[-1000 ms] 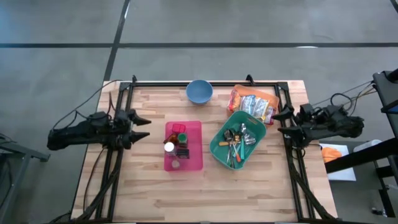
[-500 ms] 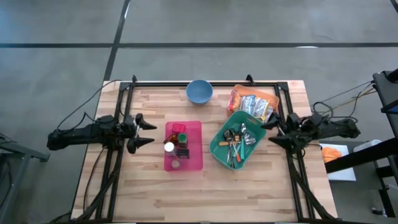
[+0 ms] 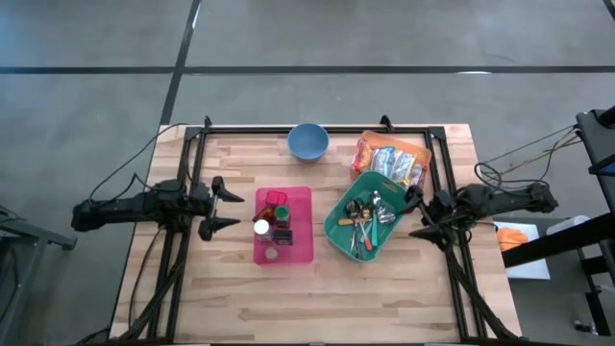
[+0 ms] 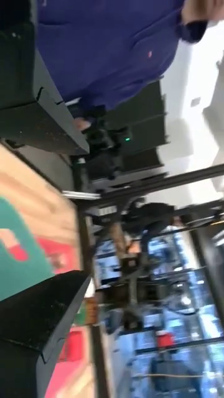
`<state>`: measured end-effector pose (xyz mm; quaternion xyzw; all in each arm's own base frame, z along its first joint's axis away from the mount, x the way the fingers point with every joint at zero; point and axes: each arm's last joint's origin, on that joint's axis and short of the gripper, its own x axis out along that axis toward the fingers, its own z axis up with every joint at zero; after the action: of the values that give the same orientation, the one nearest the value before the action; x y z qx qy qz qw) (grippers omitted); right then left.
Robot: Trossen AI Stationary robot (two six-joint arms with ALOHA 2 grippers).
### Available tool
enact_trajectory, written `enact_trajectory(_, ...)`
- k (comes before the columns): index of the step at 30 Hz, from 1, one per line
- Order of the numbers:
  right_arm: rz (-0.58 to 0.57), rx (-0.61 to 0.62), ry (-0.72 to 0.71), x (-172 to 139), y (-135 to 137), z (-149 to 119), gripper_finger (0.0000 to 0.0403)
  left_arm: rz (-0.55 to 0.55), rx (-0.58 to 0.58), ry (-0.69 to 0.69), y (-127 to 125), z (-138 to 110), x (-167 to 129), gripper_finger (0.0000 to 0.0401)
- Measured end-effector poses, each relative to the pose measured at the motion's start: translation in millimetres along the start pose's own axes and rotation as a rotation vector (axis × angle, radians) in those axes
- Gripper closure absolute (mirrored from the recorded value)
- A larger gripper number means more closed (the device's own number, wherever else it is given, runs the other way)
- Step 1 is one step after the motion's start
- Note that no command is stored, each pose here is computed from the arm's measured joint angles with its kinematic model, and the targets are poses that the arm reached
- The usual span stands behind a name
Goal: Pick & Place Food Item
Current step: Return to Home Position
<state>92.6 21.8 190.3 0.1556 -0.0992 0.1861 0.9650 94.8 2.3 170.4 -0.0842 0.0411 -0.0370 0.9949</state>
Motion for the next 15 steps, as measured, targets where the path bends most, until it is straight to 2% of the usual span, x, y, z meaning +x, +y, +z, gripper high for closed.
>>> enact_trajectory(8, -0.050, 0.192, 0.119, 1, -4, -12, 0.0089, -0.024, -0.015, 0.009, -1, -1, 0, 0.0072)
enact_trajectory(15, -0.059, 0.224, 0.135, 2, -5, -14, 0.0089, -0.021, 0.006, 0.012, -1, -1, 0, 0.0072)
